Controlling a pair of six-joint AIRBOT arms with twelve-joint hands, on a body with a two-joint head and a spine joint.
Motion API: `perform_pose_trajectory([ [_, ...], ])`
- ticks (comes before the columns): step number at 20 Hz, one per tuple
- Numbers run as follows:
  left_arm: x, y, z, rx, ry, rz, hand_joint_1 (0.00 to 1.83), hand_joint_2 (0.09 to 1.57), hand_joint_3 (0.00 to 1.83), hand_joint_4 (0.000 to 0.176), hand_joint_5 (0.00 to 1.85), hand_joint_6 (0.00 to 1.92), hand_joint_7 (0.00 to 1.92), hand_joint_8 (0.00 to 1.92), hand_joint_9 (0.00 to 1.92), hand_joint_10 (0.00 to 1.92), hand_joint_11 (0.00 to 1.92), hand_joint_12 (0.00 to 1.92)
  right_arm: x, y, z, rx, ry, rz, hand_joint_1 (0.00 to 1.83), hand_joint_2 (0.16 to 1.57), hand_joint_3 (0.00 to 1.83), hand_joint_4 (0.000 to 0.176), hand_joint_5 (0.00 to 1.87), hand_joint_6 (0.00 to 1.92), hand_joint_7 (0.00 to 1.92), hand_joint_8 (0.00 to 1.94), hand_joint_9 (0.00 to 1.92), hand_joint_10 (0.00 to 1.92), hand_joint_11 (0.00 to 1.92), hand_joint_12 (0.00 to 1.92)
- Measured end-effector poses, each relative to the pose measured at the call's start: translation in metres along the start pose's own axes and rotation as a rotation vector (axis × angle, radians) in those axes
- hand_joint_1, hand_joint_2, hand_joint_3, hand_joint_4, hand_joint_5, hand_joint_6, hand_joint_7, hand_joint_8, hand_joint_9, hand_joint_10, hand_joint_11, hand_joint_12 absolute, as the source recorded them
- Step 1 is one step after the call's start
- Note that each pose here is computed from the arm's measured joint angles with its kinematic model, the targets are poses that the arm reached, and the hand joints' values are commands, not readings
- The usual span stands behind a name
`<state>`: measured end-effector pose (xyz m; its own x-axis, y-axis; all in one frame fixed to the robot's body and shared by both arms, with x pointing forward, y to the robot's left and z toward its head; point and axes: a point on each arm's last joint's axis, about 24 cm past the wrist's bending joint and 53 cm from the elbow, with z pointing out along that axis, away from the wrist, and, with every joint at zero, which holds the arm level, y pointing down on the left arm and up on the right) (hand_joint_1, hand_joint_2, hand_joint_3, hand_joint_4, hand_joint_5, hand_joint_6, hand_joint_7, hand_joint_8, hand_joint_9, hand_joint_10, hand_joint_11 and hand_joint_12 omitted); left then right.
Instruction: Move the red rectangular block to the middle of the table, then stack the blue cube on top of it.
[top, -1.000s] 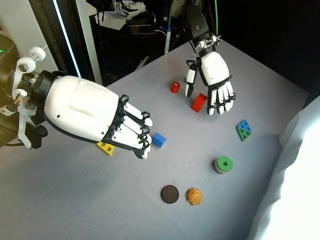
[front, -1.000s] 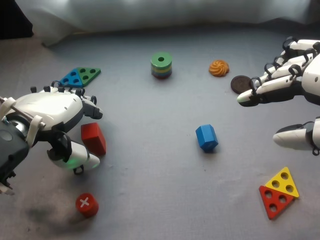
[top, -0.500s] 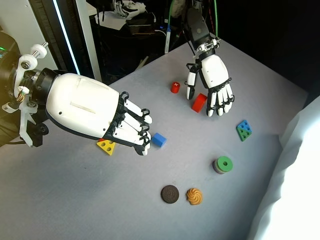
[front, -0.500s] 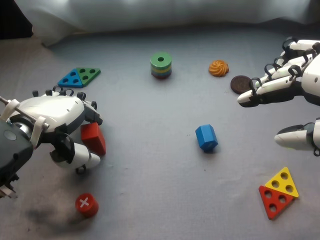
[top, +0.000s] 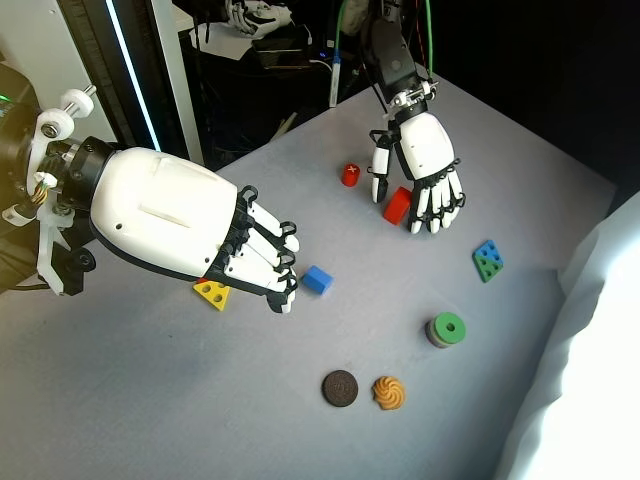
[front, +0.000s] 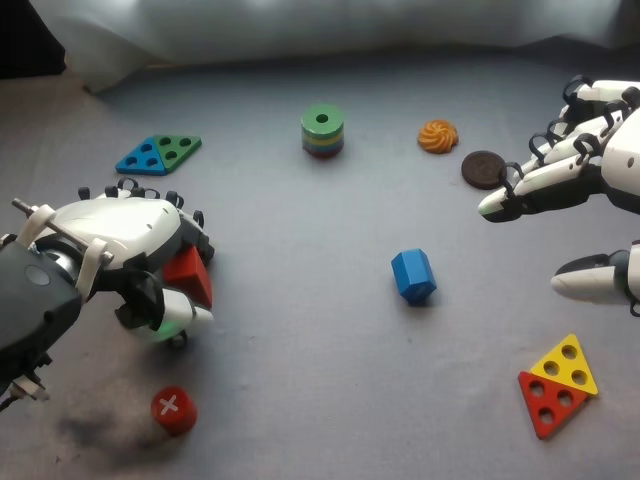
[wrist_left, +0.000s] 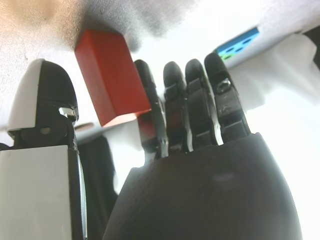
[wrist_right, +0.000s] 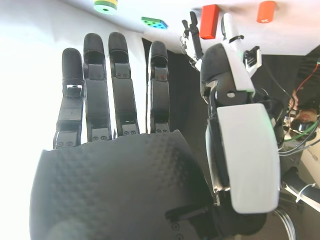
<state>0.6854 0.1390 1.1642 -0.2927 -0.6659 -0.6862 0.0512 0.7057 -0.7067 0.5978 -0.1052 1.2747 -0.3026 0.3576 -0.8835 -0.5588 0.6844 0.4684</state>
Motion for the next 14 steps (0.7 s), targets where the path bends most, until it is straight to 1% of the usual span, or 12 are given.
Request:
perform_pose_trajectory([
  [3,-0.0013,0.0010,0.0007,-0.002,-0.002,0.001,0.90,1.11,0.00,0.000,0.62,0.00,0.37,0.00,0.24,0.00,0.00,0.57,0.0000,0.0000,0.0000,0.000,0.000,-0.002,0.43,1.23,0.00,0.000,0.45,0.00,0.47,0.00,0.45,0.00,0.00,0.97],
  [5,-0.0029,0.0018,0.0010,-0.004,-0.008,0.003,0.92,1.12,0.00,0.000,0.63,0.01,0.38,0.00,0.24,0.00,0.00,0.53,0.0004,0.0001,0.0000,0.000,0.002,-0.001,0.45,1.22,0.00,0.000,0.46,0.00,0.48,0.00,0.45,0.00,0.00,0.97],
  [8,-0.0025,0.0016,0.0010,-0.003,-0.006,0.004,0.92,1.13,0.00,0.000,0.62,0.00,0.38,0.00,0.24,0.00,0.00,0.57,0.0006,0.0000,0.0000,0.000,0.002,-0.005,0.46,1.22,0.00,0.000,0.46,0.00,0.47,0.00,0.44,0.00,0.00,0.95],
  [11,-0.0025,0.0017,0.0010,-0.003,-0.006,0.004,0.91,1.13,0.00,0.000,0.63,0.00,0.37,0.00,0.22,0.00,0.00,0.47,0.0018,0.0019,-0.0001,-0.003,0.005,-0.004,0.45,1.22,0.00,0.000,0.47,0.00,0.48,0.00,0.44,0.00,0.00,0.94],
  [14,-0.0025,0.0017,0.0010,-0.003,-0.006,0.004,0.90,1.14,0.00,0.001,0.64,0.00,0.37,0.00,0.21,0.00,0.00,0.44,0.0020,0.0024,-0.0001,-0.004,0.005,-0.006,0.44,1.22,0.00,0.000,0.48,0.00,0.49,0.00,0.47,0.01,0.00,0.99],
])
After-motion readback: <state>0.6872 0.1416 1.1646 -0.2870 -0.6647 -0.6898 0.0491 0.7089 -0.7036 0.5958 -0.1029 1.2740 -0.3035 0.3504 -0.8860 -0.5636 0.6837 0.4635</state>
